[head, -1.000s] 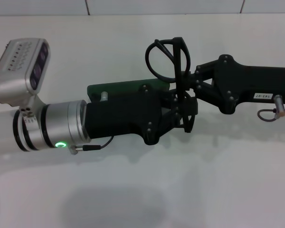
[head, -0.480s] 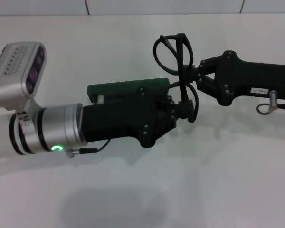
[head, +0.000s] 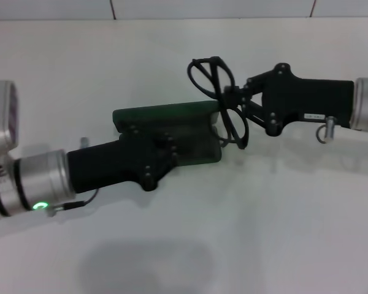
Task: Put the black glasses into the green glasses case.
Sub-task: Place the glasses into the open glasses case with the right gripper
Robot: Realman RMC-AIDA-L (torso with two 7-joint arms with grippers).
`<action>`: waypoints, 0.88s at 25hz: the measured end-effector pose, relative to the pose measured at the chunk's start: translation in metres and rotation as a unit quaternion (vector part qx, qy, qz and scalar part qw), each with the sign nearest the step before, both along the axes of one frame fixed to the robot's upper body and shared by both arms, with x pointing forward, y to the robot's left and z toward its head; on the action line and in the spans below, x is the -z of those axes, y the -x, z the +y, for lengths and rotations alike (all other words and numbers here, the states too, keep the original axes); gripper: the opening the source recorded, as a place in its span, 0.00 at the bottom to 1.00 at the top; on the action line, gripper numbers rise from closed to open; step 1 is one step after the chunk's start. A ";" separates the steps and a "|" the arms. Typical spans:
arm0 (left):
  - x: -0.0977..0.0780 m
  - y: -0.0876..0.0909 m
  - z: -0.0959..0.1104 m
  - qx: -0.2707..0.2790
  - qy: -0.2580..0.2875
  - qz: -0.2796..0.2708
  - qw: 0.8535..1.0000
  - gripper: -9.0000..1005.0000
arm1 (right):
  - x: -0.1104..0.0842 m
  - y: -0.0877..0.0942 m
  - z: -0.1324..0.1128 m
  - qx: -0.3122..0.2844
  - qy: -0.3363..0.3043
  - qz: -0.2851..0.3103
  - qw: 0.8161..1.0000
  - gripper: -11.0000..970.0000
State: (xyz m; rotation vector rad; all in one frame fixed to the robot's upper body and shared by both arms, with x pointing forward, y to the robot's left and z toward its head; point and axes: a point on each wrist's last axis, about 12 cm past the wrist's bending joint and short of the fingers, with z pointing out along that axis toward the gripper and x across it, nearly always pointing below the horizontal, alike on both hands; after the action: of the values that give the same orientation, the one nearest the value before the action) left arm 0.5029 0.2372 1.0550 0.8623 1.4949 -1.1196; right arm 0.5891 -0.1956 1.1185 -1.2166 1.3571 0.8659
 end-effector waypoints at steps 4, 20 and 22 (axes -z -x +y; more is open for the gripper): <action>0.011 0.006 0.019 -0.047 -0.036 0.008 0.998 0.03 | -0.002 -0.006 0.014 -0.013 0.022 -0.040 0.999 0.09; 0.029 0.042 0.070 -0.118 -0.085 0.032 0.989 0.03 | 0.011 -0.017 0.068 -0.016 0.126 -0.111 0.986 0.10; 0.030 0.043 0.071 -0.118 -0.086 0.033 0.989 0.03 | 0.014 -0.016 0.073 -0.015 0.139 -0.116 0.983 0.10</action>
State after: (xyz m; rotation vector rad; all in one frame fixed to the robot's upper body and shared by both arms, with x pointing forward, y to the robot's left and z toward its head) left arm 0.4597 0.3078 1.0252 0.7467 1.7184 -0.8618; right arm 0.6050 -0.1231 1.1047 -1.5060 1.3003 0.5459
